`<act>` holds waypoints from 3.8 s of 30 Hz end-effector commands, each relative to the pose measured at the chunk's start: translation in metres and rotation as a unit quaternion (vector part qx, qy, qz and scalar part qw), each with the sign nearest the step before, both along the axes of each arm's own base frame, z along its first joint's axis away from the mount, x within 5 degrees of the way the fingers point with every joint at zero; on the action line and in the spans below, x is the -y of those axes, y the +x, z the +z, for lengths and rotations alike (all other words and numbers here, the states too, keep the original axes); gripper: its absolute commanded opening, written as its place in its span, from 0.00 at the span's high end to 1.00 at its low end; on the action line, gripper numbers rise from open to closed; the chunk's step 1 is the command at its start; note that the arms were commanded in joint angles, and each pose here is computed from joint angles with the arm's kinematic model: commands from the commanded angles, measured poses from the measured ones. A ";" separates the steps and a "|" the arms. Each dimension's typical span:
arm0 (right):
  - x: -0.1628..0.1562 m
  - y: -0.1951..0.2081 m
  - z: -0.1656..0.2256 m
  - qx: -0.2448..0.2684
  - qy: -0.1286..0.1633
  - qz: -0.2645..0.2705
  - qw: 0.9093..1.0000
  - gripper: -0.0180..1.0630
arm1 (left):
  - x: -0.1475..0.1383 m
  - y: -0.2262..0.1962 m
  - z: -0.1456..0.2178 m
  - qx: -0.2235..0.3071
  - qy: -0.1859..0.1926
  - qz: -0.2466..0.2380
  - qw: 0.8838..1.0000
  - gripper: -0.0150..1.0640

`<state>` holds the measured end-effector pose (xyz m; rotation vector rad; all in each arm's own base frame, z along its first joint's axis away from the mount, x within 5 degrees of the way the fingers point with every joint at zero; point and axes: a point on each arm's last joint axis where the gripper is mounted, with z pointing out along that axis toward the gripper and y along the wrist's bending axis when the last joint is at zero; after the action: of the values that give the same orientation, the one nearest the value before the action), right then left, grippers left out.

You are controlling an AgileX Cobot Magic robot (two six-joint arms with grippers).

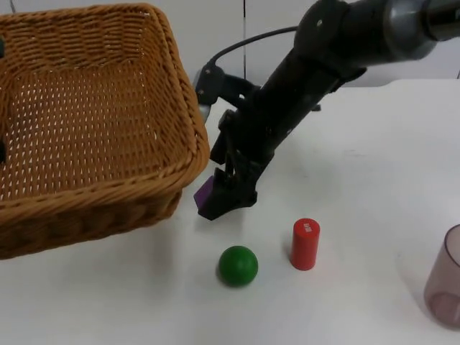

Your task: Pick up the basket with the left hand and place the triangular block into the basket with the right hand.

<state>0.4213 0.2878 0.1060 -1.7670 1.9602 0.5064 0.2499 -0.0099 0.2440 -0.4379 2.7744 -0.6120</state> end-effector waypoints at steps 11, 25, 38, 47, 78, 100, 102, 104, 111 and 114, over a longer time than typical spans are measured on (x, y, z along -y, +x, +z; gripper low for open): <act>0.000 0.006 -0.010 0.018 -0.021 0.024 0.999 0.01 | 0.001 0.001 0.004 0.010 -0.014 0.010 1.000 0.99; 0.000 0.007 -0.021 0.015 -0.023 0.013 1.000 0.33 | 0.001 0.001 0.004 0.010 -0.014 0.010 1.000 0.99; -0.001 0.025 -0.007 0.024 0.024 -0.151 0.988 0.94 | 0.002 0.001 0.004 0.008 -0.018 0.014 1.000 0.99; 0.031 0.038 0.042 0.007 0.009 -0.322 0.947 0.89 | 0.003 0.000 0.004 0.001 -0.022 0.014 1.000 0.99; 0.089 -0.169 0.252 0.045 0.134 -0.376 0.916 0.90 | 0.098 0.013 -0.033 -0.011 -0.062 -0.118 0.991 0.99; 0.021 -0.151 0.152 -0.011 0.030 -0.351 0.936 0.90 | 0.116 0.008 -0.039 -0.017 -0.054 -0.140 0.988 0.99; 0.021 -0.150 0.150 -0.008 0.026 -0.350 0.936 0.90 | 0.116 0.008 -0.039 -0.018 -0.055 -0.138 0.989 0.99; 0.021 -0.150 0.147 -0.011 0.021 -0.350 0.936 0.90 | 0.116 0.009 -0.039 -0.017 -0.055 -0.136 0.989 0.99; 0.019 -0.147 0.137 -0.008 0.003 -0.340 0.940 0.90 | 0.115 0.009 -0.039 -0.016 -0.055 -0.131 0.990 0.99; 0.019 -0.146 0.134 -0.002 -0.004 -0.337 0.941 0.90 | 0.115 0.009 -0.039 -0.018 -0.056 -0.127 0.990 0.99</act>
<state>0.2750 0.2679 0.2407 -0.9573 2.4048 0.2726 0.2589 -0.1220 0.2014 -0.0888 2.8803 -0.7976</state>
